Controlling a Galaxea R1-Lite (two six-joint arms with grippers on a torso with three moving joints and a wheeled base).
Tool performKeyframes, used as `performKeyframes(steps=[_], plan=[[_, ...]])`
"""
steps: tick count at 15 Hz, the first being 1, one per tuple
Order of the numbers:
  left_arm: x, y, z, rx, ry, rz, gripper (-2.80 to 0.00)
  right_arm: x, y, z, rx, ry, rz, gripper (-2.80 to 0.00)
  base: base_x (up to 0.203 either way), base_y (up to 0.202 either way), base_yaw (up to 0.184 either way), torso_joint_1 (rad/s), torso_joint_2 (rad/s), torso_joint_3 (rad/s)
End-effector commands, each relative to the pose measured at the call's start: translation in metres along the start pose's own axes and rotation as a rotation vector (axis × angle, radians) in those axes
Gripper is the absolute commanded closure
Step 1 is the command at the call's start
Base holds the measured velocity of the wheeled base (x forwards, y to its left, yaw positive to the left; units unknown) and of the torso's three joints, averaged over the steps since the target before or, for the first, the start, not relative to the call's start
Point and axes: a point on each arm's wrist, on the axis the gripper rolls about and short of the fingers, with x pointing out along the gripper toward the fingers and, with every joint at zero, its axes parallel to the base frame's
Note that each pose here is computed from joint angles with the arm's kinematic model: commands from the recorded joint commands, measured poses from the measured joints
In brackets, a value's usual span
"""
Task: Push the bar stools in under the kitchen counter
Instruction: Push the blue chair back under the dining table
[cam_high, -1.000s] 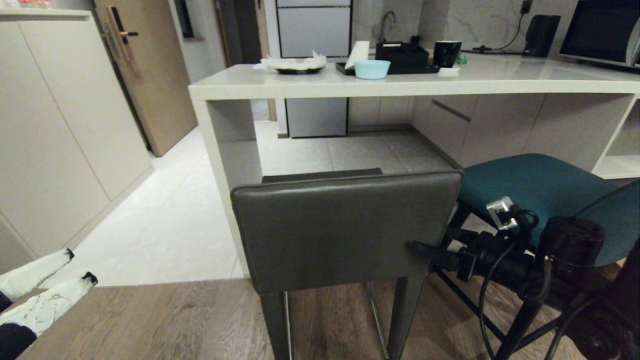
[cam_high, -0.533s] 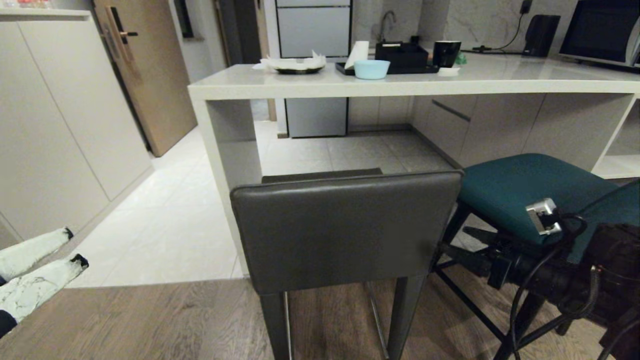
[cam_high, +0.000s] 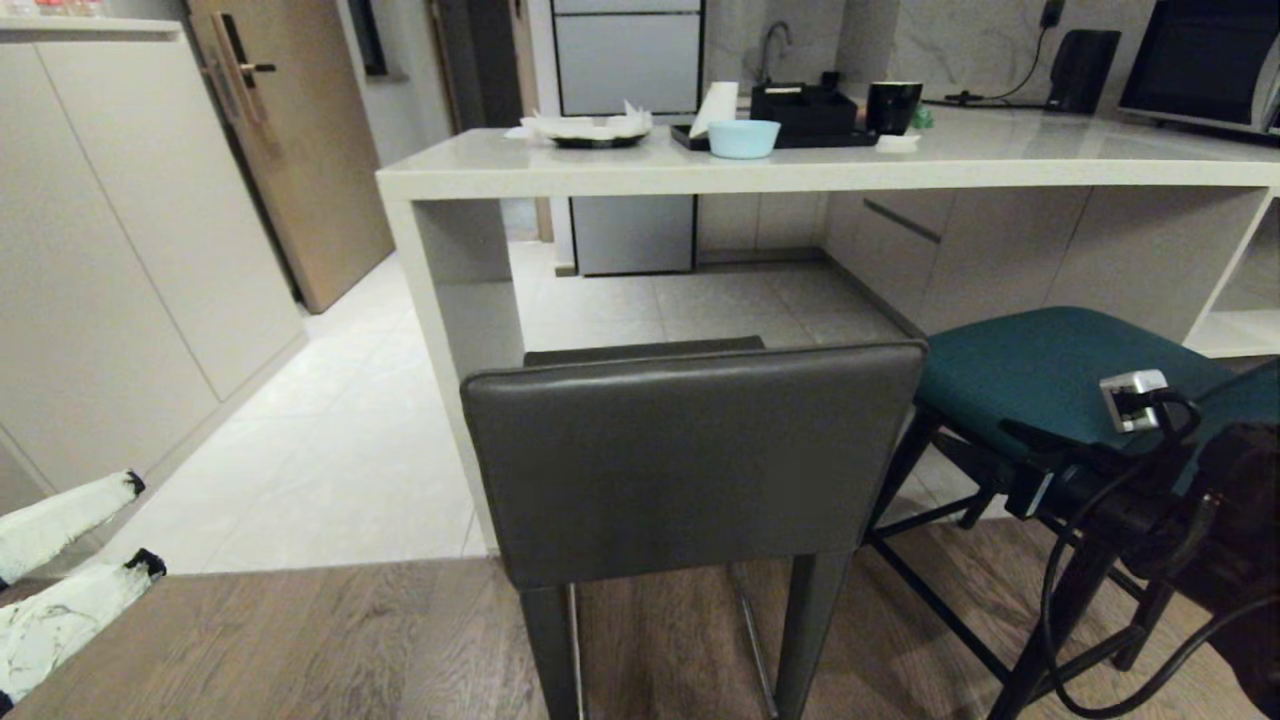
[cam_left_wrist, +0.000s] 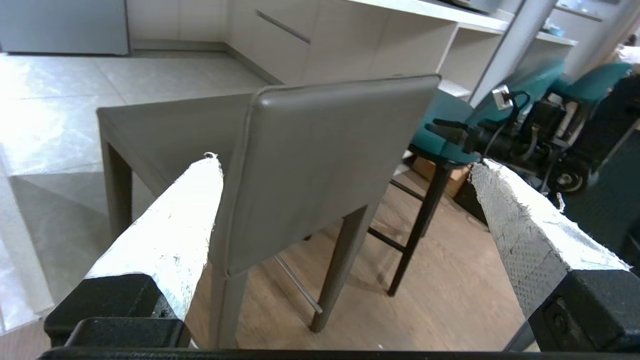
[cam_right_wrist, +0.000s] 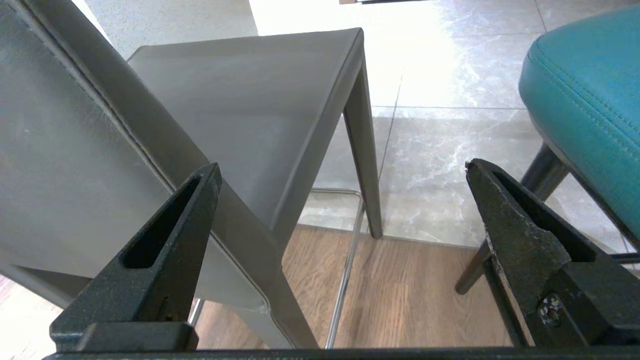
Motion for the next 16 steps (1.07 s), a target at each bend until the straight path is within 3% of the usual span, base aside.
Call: performKeyframes(steps=[1, 6, 16], plan=[[-0.001, -0.001, -0.001, 0.001, -0.002, -0.004, -2.8, -0.004, 0.01, 0.0, 0.001, 0.004, 0.03, -2.8, 0.0, 0.0, 0.0, 0.0, 0.0, 0.0], [-0.003, 0.001, -0.011, -0.02, 0.016, 0.009, -2.8, -0.029, 0.041, 0.003, 0.008, 0.017, 0.109, -2.8, 0.0, 0.0, 0.0, 0.0, 0.0, 0.0], [-0.006, 0.0, -0.013, -0.023, 0.015, 0.01, -2.8, 0.018, 0.024, -0.016, 0.025, 0.055, 0.097, -2.8, 0.0, 0.0, 0.0, 0.0, 0.0, 0.0]])
